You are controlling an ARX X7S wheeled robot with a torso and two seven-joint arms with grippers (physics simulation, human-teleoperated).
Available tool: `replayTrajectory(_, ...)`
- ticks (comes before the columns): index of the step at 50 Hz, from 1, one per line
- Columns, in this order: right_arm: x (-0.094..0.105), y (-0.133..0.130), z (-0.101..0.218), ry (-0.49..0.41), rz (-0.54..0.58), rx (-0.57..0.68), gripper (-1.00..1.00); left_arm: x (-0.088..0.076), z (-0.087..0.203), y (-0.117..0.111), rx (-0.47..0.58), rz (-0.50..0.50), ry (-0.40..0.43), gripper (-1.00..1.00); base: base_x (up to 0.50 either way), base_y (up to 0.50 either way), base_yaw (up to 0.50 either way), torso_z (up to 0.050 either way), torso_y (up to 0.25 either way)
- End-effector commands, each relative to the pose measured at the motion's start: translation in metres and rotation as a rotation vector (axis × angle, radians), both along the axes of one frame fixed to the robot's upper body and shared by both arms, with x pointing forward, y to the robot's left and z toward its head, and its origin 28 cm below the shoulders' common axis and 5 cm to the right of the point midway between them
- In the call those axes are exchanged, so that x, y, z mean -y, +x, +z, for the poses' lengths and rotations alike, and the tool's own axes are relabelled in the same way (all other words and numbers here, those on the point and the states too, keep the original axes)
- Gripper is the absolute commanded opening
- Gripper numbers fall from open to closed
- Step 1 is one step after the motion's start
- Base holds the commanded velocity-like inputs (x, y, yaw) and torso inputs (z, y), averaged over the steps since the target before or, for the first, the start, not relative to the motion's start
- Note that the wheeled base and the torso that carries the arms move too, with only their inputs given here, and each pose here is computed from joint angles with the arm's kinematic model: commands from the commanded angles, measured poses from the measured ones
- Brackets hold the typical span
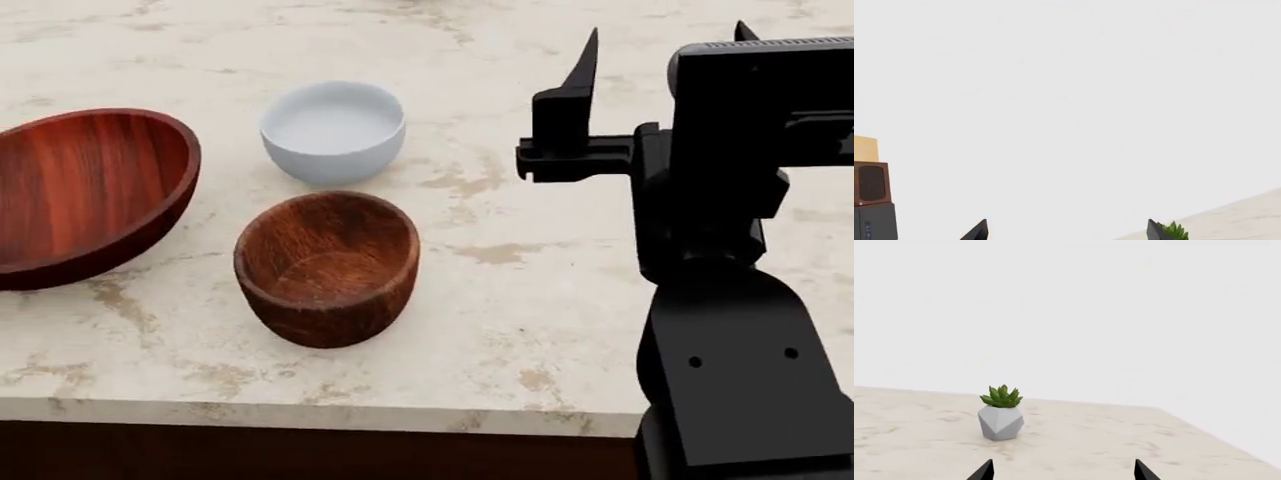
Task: Stack the bowls from largest to smallest.
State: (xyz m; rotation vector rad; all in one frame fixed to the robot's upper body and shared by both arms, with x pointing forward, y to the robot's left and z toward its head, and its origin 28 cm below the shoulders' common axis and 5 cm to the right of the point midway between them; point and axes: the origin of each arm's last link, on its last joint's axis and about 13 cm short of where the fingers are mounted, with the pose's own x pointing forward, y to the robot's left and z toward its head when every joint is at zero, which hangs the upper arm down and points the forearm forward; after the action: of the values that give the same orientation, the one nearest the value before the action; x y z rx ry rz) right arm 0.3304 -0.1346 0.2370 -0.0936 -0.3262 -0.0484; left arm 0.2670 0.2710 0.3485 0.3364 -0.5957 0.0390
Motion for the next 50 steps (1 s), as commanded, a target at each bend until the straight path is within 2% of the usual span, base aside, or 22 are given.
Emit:
replayTrajectory(1, -0.0001, -0.0003, -0.0008, 0.001, 0.013, 0.005, 1.00, -0.0020, 0.0034, -0.0019, 0.019, -0.010, -0.015, 1.00, 0.00, 0.50, 0.00, 0.000, 0.000)
replayTrajectory(30, -0.0007, -0.0005, -0.0059, 0.004, 0.027, -0.007, 1.00, -0.0007, 0.0055, -0.0028, 0.018, -0.015, -0.007, 1.00, 0.00, 0.49, 0.00, 0.000, 0.000)
replayTrajectory(50, -0.0005, -0.0027, -0.0058, 0.013, 0.039, -0.015, 1.00, 0.0004, 0.0039, 0.0002, 0.011, -0.020, -0.017, 1.00, 0.06, 0.00, 0.00, 0.000, 0.000)
